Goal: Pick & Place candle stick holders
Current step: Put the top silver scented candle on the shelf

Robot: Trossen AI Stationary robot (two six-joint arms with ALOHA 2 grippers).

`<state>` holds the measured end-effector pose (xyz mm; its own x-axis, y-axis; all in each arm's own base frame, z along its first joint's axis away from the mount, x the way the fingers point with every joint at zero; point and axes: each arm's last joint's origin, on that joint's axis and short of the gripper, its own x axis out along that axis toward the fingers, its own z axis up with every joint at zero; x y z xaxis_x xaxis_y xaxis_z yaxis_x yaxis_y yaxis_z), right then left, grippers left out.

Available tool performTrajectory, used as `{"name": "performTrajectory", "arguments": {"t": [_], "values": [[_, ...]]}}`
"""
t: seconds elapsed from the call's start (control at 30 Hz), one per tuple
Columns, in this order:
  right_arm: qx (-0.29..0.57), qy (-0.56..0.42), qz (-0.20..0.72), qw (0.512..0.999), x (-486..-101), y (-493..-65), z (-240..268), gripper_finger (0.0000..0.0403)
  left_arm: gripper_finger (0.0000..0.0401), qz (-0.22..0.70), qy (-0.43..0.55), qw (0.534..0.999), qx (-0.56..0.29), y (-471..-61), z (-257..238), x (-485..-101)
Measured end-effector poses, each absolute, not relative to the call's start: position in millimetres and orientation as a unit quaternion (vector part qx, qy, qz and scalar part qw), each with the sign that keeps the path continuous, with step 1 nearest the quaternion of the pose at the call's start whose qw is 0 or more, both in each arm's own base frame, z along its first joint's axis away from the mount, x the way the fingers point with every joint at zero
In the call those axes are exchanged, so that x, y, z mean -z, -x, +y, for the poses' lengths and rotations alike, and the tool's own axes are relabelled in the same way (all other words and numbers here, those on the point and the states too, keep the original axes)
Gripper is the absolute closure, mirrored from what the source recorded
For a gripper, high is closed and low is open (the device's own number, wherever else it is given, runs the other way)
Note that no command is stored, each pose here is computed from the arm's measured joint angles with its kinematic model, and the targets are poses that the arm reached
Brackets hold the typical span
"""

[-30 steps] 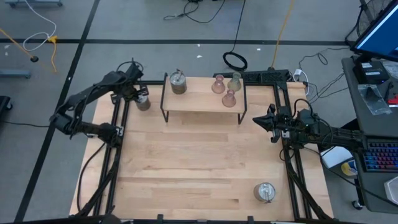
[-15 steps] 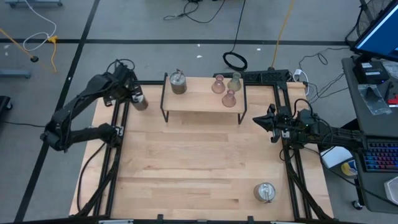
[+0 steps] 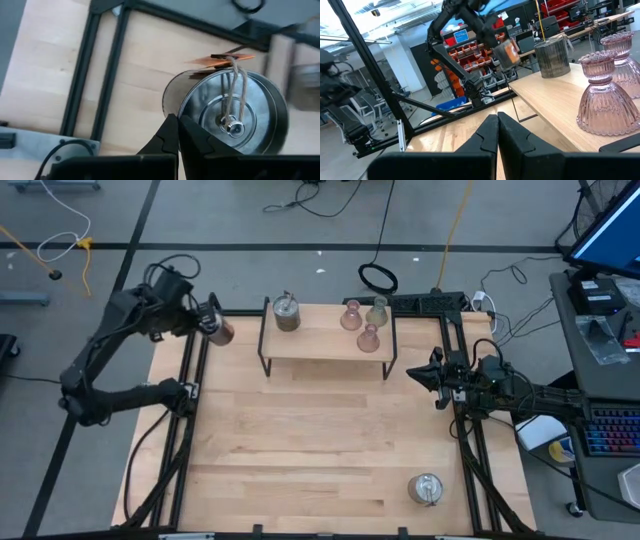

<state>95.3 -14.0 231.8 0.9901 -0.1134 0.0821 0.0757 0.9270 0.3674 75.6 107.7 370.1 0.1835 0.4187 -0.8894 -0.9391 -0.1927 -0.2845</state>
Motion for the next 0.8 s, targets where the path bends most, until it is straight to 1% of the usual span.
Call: {"name": "performTrajectory", "arguments": {"t": [0.2,0.4,0.8], "values": [[0.048,-0.185,-0.051,0.980,-232,-95,-14,0.0403,0.0401,0.255,0.502,0.607,-0.561,-82,98,-396],[0.048,-0.185,-0.051,0.980,-232,-95,-14,0.0403,0.0401,0.255,0.498,0.638,-0.529,-102,98,-412],[0.047,-0.185,-0.051,0.980,-232,-95,-14,0.0403,0.0401,0.296,0.473,0.689,-0.462,-168,103,-429]]}}
